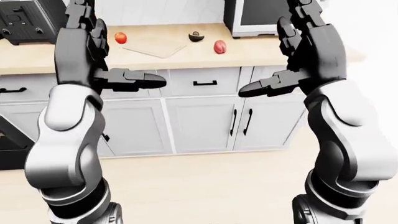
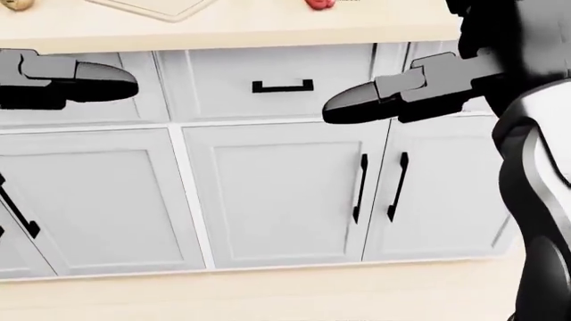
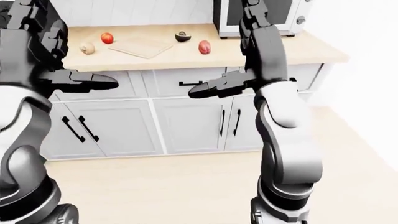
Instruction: Place the avocado, onion, tomato and bell pepper on the cutting board.
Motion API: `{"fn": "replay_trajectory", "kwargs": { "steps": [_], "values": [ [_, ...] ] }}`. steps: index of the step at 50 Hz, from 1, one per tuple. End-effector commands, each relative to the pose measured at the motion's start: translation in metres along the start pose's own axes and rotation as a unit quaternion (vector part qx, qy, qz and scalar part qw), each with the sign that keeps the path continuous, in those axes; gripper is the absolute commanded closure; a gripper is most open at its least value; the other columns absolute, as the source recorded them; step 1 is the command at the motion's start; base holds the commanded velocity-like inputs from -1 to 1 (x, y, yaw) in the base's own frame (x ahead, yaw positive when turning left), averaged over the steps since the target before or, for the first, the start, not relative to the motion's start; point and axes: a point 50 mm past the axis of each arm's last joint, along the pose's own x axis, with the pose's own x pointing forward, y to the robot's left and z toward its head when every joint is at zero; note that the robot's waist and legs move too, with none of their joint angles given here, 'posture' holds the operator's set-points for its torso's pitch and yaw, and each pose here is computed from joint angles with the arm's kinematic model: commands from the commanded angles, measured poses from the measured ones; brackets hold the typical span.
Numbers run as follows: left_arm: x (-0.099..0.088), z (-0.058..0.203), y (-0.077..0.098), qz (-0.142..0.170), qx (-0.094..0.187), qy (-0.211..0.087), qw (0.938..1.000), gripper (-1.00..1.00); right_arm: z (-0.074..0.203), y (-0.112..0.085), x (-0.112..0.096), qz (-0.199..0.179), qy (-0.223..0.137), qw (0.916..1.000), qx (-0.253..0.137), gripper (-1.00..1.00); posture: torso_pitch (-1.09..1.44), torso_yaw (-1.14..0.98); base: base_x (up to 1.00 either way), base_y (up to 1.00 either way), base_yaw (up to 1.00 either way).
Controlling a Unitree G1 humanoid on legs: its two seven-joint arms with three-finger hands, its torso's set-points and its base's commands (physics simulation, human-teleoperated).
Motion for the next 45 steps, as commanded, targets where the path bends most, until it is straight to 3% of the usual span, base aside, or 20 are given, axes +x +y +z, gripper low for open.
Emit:
{"fn": "replay_trajectory", "kwargs": {
  "steps": [1,45],
  "values": [
    [-0.0009,0.0134,0.0032,0.013,0.004,-0.039,0.9991,-1.0,0.0155,-0.0019,-0.0001,-0.003,-0.043,0.999,-0.007,-1.0,0.0,0.0,0.1,0.12,0.0],
    [-0.0037,0.0108,0.0038,0.016,0.009,-0.041,0.999,-1.0,0.0214,0.0049,0.002,0.018,-0.059,0.9979,-0.016,-1.0,0.0,0.0,0.28,0.18,0.0]
  ]
}}
